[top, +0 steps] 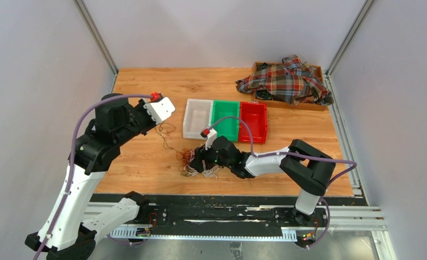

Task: Untangle the cables

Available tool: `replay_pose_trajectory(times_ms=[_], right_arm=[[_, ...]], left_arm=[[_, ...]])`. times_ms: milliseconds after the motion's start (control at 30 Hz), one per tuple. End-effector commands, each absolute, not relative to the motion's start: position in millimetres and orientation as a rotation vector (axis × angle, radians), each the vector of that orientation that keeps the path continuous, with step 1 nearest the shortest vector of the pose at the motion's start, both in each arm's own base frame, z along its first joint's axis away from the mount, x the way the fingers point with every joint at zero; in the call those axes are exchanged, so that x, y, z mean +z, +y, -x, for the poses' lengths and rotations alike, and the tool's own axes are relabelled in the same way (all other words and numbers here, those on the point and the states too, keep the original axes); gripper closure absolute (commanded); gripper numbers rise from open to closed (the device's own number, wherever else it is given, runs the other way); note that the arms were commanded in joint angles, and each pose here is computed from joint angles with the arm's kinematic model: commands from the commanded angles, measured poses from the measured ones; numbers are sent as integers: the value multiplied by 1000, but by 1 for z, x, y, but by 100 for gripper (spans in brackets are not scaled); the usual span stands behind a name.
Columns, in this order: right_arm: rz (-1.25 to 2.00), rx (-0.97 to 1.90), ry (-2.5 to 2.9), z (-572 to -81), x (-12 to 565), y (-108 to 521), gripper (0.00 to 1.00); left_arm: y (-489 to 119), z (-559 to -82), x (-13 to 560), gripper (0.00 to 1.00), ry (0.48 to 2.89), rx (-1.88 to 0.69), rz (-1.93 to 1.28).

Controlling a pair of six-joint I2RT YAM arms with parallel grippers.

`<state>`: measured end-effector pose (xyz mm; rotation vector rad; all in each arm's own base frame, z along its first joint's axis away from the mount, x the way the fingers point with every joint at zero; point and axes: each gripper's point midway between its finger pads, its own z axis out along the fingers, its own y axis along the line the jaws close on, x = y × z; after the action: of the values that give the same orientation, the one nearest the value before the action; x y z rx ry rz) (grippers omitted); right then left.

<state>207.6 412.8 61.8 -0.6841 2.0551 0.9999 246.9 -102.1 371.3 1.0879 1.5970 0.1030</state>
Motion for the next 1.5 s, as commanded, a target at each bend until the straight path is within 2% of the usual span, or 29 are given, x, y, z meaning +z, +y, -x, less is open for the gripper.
replay_pose_trajectory(times_ms=[0,67,200,233,300,333,400,433,467,533,633,800,1033,1233,1300,1400,1467], right_arm=[[701,992,2045,-210,69,408,45],[706,1000,2041,-210,71,410,58],[730,1020,2024,-211,84,416,94],[734,1023,2018,-212,89,416,99],[736,1033,1986,-213,103,415,100],[740,1041,1967,-214,111,416,100],[749,1068,1930,-213,127,417,100],[760,1087,1907,-212,135,419,100],[772,1108,1886,-210,143,421,100],[807,1165,1846,-205,159,426,99],[871,1241,1800,-194,175,434,99],[959,1311,1741,-182,189,440,100],[986,1384,1674,-172,206,442,99],[995,1428,1637,-165,216,441,98],[991,1429,1638,-165,215,441,98],[984,1435,1636,-163,216,439,95],[975,1425,1649,-164,213,437,88]], left_arm=[[-89,-249,350,100,1613,196,-1097],[-86,-247,328,100,1656,198,-1112],[-83,-238,280,100,1739,180,-1155],[-82,-236,268,100,1760,176,-1167],[-80,-231,243,99,1810,158,-1180],[-81,-228,227,95,1841,137,-1195],[-86,-220,211,65,1858,80,-1218],[-90,-217,207,46,1860,43,-1219],[-95,-213,208,34,1853,-3,-1212],[-110,-205,214,25,1822,-115,-1206],[-131,-191,231,21,1756,-275,-1234],[-149,-186,242,25,1684,-376,-1312],[-164,-190,219,39,1742,-482,-1367],[-167,-196,210,46,1762,-490,-1346],[-167,-196,207,55,1770,-494,-1345],[-164,-196,203,84,1794,-485,-1330],[-161,-197,206,98,1797,-462,-1312]])
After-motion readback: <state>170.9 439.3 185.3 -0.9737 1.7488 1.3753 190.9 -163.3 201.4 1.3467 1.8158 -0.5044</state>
